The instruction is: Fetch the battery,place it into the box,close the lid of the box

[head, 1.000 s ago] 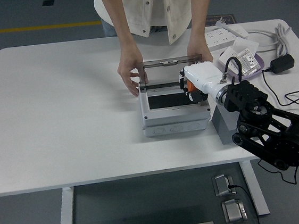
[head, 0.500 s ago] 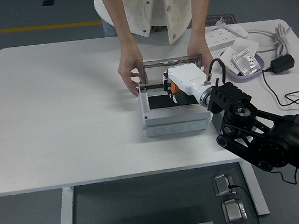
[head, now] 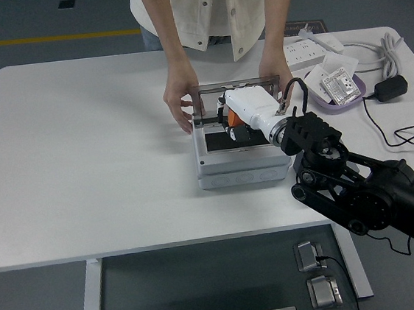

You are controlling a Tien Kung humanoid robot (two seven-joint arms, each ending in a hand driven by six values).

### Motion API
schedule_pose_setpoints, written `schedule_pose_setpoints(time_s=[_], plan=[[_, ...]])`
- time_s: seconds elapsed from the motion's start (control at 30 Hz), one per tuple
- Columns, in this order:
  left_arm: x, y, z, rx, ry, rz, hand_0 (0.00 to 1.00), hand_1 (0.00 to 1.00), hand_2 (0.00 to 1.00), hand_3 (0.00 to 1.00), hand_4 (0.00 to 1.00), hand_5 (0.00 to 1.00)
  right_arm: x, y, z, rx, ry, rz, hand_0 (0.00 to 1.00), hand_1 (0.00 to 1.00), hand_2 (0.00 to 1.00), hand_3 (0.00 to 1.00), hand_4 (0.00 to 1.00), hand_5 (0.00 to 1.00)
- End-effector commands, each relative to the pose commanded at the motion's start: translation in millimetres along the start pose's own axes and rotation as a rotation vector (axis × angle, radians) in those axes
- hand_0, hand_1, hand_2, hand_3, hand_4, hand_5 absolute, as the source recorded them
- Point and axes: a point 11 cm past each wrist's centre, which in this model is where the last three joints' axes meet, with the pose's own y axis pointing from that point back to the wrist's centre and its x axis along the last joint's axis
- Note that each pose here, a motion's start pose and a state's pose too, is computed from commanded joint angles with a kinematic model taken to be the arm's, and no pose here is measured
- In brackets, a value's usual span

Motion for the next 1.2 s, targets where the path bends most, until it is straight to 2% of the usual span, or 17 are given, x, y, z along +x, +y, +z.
schedule_pose_setpoints(time_s=[0.3, 0.33, 0.5, 0.53, 0.7, 0.73, 0.9, 0.93, 1.1, 1.13, 1.2], plan=[[1.0, 0.0, 3.4, -0.007, 0.0, 0.001, 0.459, 0.603, 0.556, 0.536, 0.382, 0.002, 0.0, -0.2, 1.2, 0.02, -0.031, -0.003, 0.12, 0.199, 0.243, 0.22, 0.002, 0.002], [1.0, 0.0, 3.9, -0.007, 0.0, 0.001, 0.459, 0.603, 0.555, 0.536, 0.381, 0.002, 0.0, -0.3, 1.0, 0.022, -0.034, 0.0, 0.238, 0.245, 0.313, 0.316, 0.065, 0.032], [0.7, 0.0, 5.0, -0.009, -0.002, 0.0, 0.459, 0.603, 0.555, 0.536, 0.381, 0.002, -0.6, -0.5, 0.7, 0.027, -0.046, 0.01, 0.238, 0.245, 0.313, 0.316, 0.065, 0.032], [0.6, 0.0, 5.2, -0.009, -0.002, 0.0, 0.459, 0.602, 0.555, 0.536, 0.378, 0.002, -0.8, -0.5, 0.7, 0.027, -0.046, 0.011, 0.327, 0.301, 0.346, 0.358, 0.343, 0.135], [0.0, 0.1, 6.1, -0.011, -0.003, -0.001, 0.459, 0.602, 0.555, 0.536, 0.378, 0.002, -2.3, -0.7, 0.6, 0.027, -0.038, 0.006, 0.327, 0.301, 0.346, 0.358, 0.343, 0.135], [0.0, 0.1, 6.2, -0.011, -0.003, -0.001, 0.458, 0.6, 0.553, 0.534, 0.366, 0.002, -2.7, -0.7, 0.8, 0.026, -0.032, 0.004, 0.315, 0.312, 0.362, 0.39, 0.664, 0.232], [0.9, 0.1, 6.0, -0.01, -0.003, 0.001, 0.458, 0.6, 0.553, 0.534, 0.366, 0.002, -4.2, -0.1, 3.3, 0.013, 0.005, -0.003, 0.315, 0.312, 0.362, 0.39, 0.664, 0.232], [1.1, 0.0, 5.9, -0.01, -0.003, 0.001, 0.457, 0.6, 0.552, 0.534, 0.367, 0.002, -4.4, 0.1, 3.9, 0.011, 0.009, -0.003, 0.323, 0.339, 0.383, 0.418, 0.745, 0.443], [1.0, 0.1, 6.3, -0.011, -0.003, 0.001, 0.457, 0.6, 0.552, 0.534, 0.367, 0.002, -6.0, 0.4, 5.6, 0.007, 0.01, -0.006, 0.323, 0.339, 0.383, 0.418, 0.745, 0.443], [0.9, 0.1, 6.5, -0.011, -0.003, 0.001, 0.457, 0.598, 0.551, 0.535, 0.364, 0.002, -6.4, 0.5, 5.7, 0.007, 0.009, -0.007, 0.484, 0.395, 0.428, 0.447, 0.764, 0.457], [0.9, 0.1, 6.8, -0.012, -0.004, 0.001, 0.457, 0.598, 0.551, 0.535, 0.364, 0.002, -6.9, 0.6, 5.8, 0.007, 0.007, -0.007, 0.484, 0.395, 0.428, 0.447, 0.764, 0.457]])
